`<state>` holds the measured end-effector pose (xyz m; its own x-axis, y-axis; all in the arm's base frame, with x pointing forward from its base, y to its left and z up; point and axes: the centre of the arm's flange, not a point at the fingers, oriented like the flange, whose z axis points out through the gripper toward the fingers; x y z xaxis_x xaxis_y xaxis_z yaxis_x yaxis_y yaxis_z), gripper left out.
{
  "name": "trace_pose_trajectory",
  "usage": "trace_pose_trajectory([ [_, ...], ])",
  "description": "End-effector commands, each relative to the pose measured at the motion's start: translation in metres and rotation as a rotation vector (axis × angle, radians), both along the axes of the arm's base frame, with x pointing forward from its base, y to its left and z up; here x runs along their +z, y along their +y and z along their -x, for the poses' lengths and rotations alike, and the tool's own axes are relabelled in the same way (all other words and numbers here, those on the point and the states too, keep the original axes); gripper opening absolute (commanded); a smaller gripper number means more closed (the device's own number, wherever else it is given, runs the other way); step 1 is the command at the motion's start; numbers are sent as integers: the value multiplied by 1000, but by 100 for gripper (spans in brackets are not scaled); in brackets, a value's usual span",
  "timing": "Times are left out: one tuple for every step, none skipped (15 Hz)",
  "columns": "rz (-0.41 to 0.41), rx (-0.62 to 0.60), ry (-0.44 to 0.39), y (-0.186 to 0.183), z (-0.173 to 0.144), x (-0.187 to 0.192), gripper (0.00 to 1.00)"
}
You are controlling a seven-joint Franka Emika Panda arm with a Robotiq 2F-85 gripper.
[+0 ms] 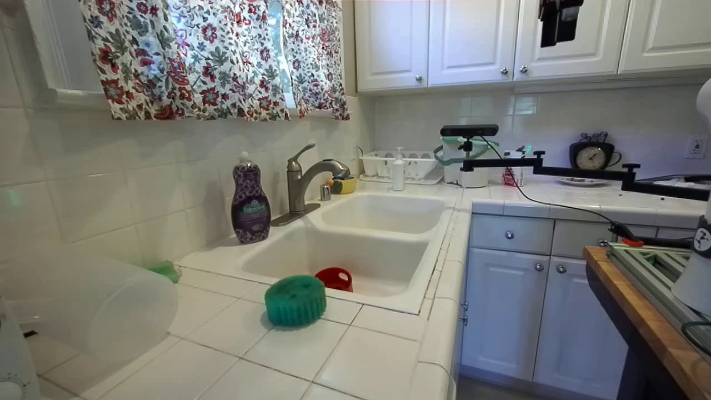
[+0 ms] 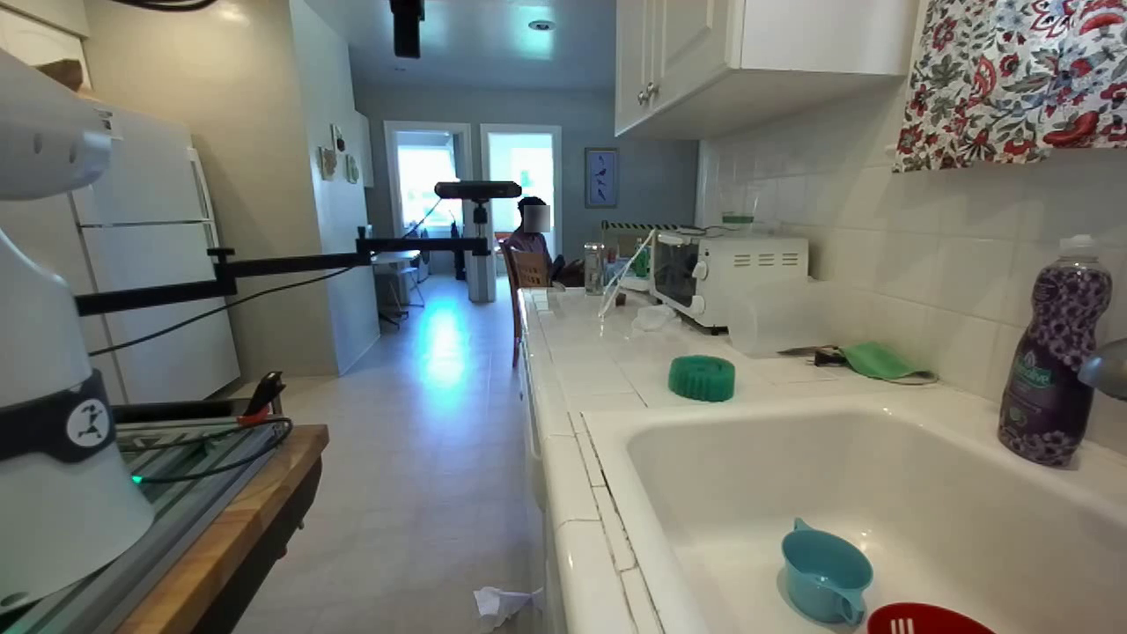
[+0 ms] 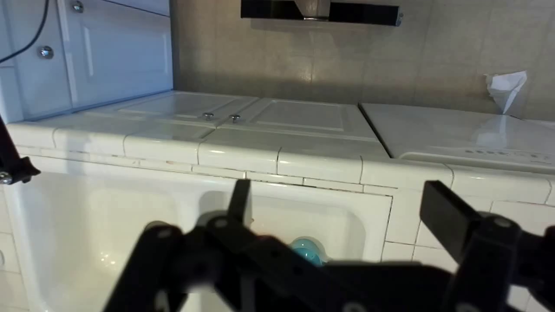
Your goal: Open the tap
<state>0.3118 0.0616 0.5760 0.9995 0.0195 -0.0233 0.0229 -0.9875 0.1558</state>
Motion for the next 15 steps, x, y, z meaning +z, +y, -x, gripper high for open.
trace_pose_trajectory([
  [-35, -18, -42, -9, -2, 5, 100],
  [-48, -23, -63, -13, -4, 8, 100],
  [-73, -35, -91, -21, -7, 13, 100],
  [-102, -50, -121, -30, -11, 16, 100],
  [-123, -66, -150, -38, -13, 22, 100],
  [-151, -82, -177, -49, -17, 27, 100],
  [-178, -101, -204, -61, -22, 30, 100],
  [-206, -113, -232, -73, -27, 35, 100],
  [-236, -130, -261, -85, -34, 39, 100],
  [-261, -148, -292, -97, -41, 45, 100],
  [-282, -165, -326, -109, -50, 49, 100],
  [-301, -180, -350, -119, -56, 56, 100],
  [-324, -195, -373, -129, -67, 59, 100],
  [-335, -213, -389, -137, -73, 64, 100],
  [-352, -239, -385, -144, -82, 67, 100],
])
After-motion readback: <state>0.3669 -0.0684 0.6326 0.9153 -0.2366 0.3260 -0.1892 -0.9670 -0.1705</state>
